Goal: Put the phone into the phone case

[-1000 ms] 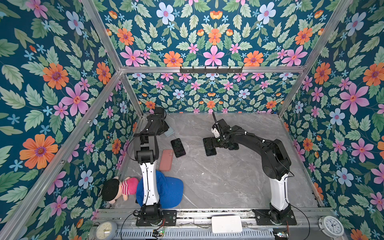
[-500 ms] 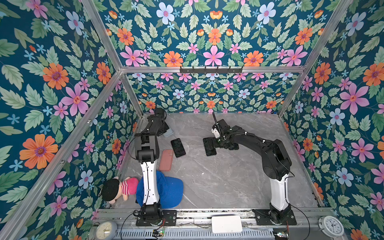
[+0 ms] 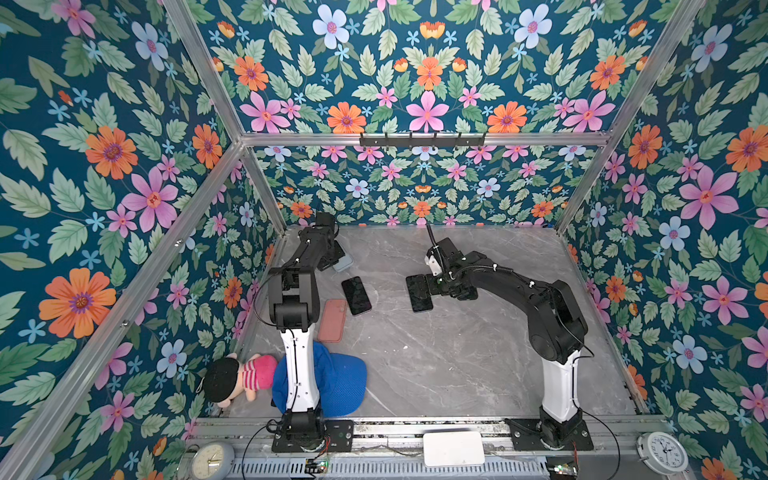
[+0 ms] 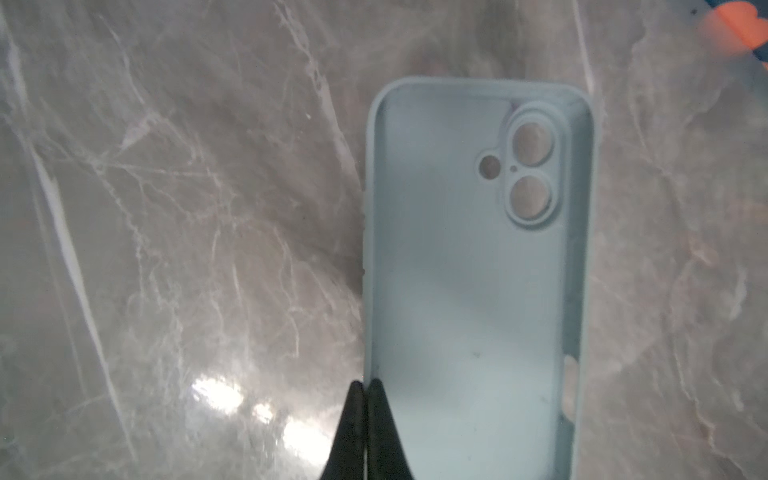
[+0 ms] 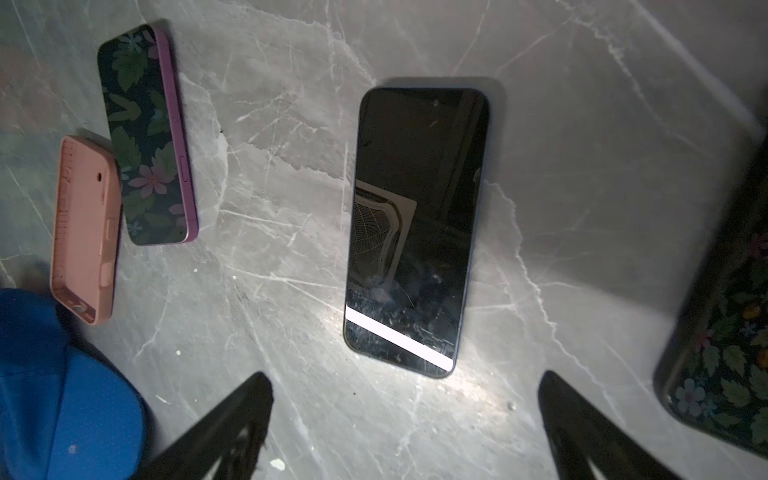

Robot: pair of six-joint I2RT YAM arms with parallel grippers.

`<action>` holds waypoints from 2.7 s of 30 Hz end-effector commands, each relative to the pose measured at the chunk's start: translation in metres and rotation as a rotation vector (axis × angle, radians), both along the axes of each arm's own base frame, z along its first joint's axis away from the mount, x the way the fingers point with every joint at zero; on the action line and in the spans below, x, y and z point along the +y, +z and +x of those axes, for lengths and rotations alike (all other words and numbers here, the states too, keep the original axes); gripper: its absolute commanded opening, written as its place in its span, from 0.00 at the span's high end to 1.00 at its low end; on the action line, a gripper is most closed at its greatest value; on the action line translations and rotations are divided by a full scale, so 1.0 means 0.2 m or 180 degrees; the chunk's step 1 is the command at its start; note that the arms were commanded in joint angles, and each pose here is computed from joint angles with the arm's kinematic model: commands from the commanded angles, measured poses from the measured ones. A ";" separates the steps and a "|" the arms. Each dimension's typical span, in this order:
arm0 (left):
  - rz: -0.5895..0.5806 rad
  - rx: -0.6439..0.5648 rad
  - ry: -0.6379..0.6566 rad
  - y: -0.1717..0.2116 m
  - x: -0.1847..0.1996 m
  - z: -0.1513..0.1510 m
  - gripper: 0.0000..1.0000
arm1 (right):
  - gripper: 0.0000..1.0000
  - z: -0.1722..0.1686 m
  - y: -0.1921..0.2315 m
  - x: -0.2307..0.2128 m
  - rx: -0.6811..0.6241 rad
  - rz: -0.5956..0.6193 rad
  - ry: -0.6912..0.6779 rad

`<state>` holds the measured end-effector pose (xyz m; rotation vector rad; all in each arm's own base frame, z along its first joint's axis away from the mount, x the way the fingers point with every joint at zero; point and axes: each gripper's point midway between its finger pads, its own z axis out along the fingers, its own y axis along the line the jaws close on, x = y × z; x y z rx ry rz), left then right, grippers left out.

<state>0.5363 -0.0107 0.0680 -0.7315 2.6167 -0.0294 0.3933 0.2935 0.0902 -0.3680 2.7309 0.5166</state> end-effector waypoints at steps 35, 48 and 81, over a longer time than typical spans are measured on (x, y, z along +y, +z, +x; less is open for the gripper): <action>-0.0332 0.0554 -0.0850 -0.23 -0.95 -1.25 1.00 | 0.01 -0.35 -0.11 -0.17 0.0091 -0.0207 -0.0265; -0.0310 0.0732 -0.0955 -0.27 -1.00 -1.38 0.69 | 0.01 -0.36 -0.12 -0.18 0.0075 -0.0214 -0.0268; -0.0412 0.0320 -0.1200 -0.05 -1.07 -1.27 0.42 | 0.01 -0.30 -0.10 -0.14 0.0065 -0.0168 -0.0347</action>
